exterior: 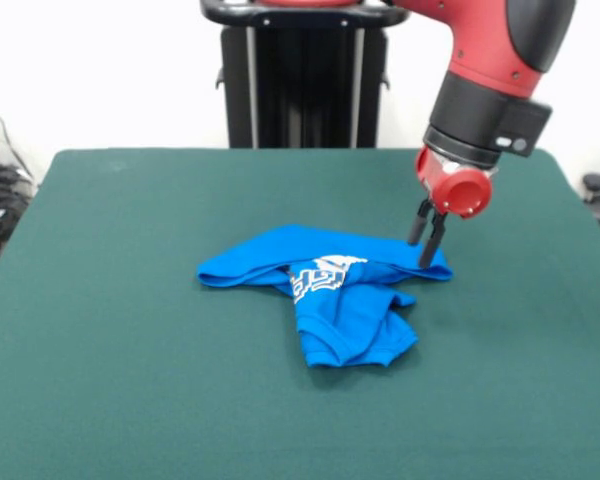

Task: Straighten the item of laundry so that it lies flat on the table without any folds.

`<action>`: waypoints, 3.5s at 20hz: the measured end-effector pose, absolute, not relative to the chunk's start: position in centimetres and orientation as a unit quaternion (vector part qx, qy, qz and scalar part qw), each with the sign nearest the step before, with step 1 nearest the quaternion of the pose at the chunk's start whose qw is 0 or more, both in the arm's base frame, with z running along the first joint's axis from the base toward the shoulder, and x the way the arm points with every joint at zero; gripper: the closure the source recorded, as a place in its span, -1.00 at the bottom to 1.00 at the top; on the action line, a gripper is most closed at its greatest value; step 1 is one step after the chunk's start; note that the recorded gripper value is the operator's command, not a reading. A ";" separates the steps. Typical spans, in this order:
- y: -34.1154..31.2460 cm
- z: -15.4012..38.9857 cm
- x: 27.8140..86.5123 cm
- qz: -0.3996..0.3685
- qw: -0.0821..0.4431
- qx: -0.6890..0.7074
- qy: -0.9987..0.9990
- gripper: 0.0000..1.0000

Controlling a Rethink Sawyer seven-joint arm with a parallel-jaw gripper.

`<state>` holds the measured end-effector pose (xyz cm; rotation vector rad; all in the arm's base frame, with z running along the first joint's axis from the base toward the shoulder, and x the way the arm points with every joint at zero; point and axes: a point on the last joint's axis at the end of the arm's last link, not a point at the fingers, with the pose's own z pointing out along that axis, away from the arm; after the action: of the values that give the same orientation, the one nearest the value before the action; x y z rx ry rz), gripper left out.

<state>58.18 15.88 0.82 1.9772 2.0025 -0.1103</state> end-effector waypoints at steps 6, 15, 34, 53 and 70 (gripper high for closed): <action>15.5 -0.2 57.7 -0.048 0.158 0.693 0.702 -1.00; 14.9 -0.3 57.8 -0.049 0.157 0.697 0.698 -1.00; 17.6 -1.4 56.9 -0.058 0.178 0.665 0.723 -1.00; 18.6 -4.6 56.0 -0.073 0.176 0.661 0.726 -1.00; 16.2 -4.8 57.1 -0.068 0.177 0.669 0.719 1.00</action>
<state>57.08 16.20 -4.79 1.8925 2.0339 -0.1914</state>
